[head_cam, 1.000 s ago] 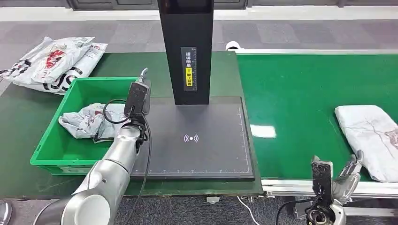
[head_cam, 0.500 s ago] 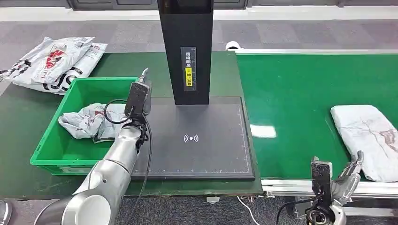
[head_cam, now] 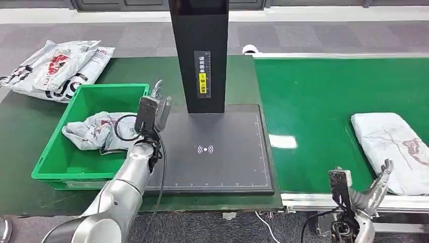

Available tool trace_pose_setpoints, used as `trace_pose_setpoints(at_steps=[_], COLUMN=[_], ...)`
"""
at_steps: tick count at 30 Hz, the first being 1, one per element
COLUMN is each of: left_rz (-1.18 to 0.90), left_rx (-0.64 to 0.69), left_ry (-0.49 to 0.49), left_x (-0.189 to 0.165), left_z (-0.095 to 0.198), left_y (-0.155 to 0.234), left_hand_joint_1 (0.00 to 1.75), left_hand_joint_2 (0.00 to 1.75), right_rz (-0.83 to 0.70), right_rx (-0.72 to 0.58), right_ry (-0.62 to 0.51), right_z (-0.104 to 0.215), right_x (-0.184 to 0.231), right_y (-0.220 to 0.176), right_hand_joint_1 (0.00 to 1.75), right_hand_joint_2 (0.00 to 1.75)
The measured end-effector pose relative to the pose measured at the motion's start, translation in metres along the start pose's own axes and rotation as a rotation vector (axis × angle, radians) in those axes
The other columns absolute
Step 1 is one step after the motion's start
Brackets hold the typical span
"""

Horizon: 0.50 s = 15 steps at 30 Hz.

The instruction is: Moved the parcel from conveyor to table for the left to box.

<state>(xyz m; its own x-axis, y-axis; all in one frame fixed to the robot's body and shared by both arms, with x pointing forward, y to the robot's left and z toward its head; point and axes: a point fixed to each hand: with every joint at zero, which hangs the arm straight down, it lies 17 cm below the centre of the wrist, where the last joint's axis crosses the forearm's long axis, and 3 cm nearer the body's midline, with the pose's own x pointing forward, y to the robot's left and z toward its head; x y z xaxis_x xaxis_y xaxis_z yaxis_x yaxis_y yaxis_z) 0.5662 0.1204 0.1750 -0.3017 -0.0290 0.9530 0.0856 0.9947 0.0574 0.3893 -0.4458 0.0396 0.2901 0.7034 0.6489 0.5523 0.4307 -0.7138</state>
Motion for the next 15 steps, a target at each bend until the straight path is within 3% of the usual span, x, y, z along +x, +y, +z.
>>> trace_pose_setpoints(at_steps=[3, 8, 10, 13, 15], left_rz=[0.133, 0.170, 0.126, 0.066, 0.056], left_rx=[0.055, 0.033, 0.001, -0.046, -0.060], left_ry=[0.021, 0.037, 0.081, 0.115, 0.137], left_x=[-0.011, -0.019, -0.031, -0.051, -0.061], left_z=[0.017, 0.034, 0.042, 0.068, 0.081], left_y=[0.004, -0.012, -0.024, -0.044, -0.050], left_hand_joint_1=[0.00, 0.00, 0.00, 0.00, 0.00], left_hand_joint_2=[1.75, 1.75, 1.75, 1.75, 1.75], right_rz=[0.153, 0.317, 0.432, 0.598, 0.662], right_rx=[0.074, 0.114, 0.130, 0.060, 0.014], right_ry=[-0.062, 0.007, 0.135, 0.533, 0.661], right_z=[-0.021, -0.045, -0.050, -0.036, -0.027], right_x=[0.013, 0.003, -0.030, -0.113, -0.136], right_y=[0.021, 0.030, 0.024, -0.017, -0.038], right_hand_joint_1=[0.00, 0.00, 0.00, 0.00, 0.00], right_hand_joint_2=[1.75, 1.75, 1.75, 1.75, 1.75])
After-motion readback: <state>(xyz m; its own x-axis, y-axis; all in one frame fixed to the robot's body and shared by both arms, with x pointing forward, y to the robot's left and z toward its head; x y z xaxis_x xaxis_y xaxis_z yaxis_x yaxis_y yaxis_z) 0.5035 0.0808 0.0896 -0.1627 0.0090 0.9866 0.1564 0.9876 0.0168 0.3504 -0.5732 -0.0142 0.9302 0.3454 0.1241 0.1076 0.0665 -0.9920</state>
